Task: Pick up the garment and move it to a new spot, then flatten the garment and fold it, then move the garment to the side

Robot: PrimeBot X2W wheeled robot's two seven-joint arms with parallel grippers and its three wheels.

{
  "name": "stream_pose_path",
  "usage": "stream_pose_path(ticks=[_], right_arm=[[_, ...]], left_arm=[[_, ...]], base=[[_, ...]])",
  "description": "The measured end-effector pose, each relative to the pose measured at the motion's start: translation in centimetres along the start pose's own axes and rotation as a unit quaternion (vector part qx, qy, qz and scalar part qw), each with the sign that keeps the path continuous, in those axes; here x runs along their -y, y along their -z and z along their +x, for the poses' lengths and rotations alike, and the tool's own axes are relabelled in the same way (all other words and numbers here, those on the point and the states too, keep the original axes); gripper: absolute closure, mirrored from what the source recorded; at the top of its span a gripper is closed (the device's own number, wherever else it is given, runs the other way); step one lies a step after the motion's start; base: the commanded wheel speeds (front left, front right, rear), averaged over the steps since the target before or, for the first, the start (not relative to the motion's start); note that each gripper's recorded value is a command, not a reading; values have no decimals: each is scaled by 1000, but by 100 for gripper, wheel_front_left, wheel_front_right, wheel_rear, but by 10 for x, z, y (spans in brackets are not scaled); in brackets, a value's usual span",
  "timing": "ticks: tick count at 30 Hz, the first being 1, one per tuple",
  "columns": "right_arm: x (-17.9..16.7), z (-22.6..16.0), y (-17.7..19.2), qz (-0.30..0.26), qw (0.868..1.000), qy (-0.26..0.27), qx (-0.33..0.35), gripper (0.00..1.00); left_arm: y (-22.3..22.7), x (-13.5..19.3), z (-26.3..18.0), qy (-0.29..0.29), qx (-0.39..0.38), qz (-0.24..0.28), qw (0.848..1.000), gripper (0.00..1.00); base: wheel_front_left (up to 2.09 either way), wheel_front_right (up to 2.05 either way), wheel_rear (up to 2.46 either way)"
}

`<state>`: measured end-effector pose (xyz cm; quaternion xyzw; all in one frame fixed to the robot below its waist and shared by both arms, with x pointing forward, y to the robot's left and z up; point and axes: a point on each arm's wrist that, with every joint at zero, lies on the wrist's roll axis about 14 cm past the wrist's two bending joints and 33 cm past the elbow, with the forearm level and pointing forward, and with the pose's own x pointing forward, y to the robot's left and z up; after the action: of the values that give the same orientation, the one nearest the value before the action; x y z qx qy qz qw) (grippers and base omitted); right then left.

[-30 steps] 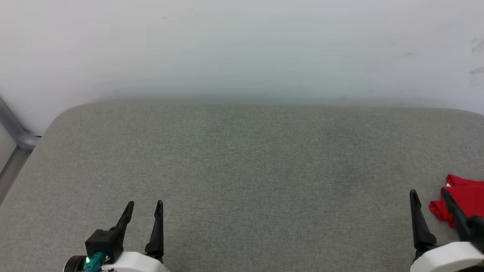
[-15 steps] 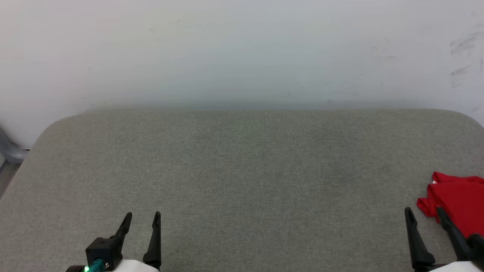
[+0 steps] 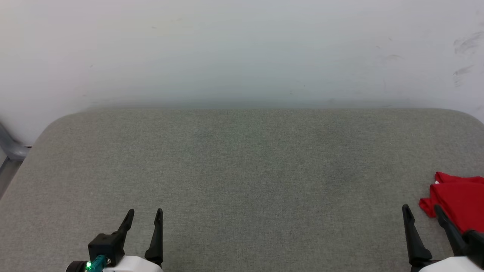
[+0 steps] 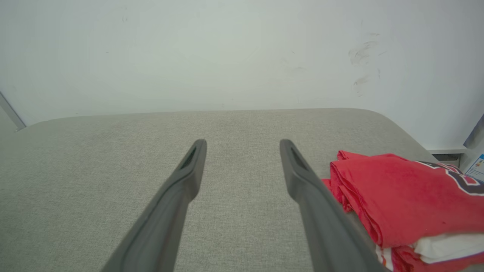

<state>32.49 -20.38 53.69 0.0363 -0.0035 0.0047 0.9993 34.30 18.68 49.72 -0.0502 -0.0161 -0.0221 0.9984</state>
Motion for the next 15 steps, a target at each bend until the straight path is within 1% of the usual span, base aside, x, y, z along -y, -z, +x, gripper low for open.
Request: stream_pose_path(ticks=[1,2,6,15], right_arm=[[0,0,0,0,1000,0,1,0],[0,0,2,0,1000,0,-2,100],[2,-3,19,9,1000,4,-30,100],[1,1,25,101,994,4,-32,100]], left_arm=[[0,0,0,1,0,0,1000,0],[1,0,0,1,-2,0,1000,100],[19,0,-8,-5,-32,-11,999,100],[23,-7,-4,-30,-48,-97,994,100]], base=[[0,0,0],[0,0,0],[0,0,0],[0,0,0]])
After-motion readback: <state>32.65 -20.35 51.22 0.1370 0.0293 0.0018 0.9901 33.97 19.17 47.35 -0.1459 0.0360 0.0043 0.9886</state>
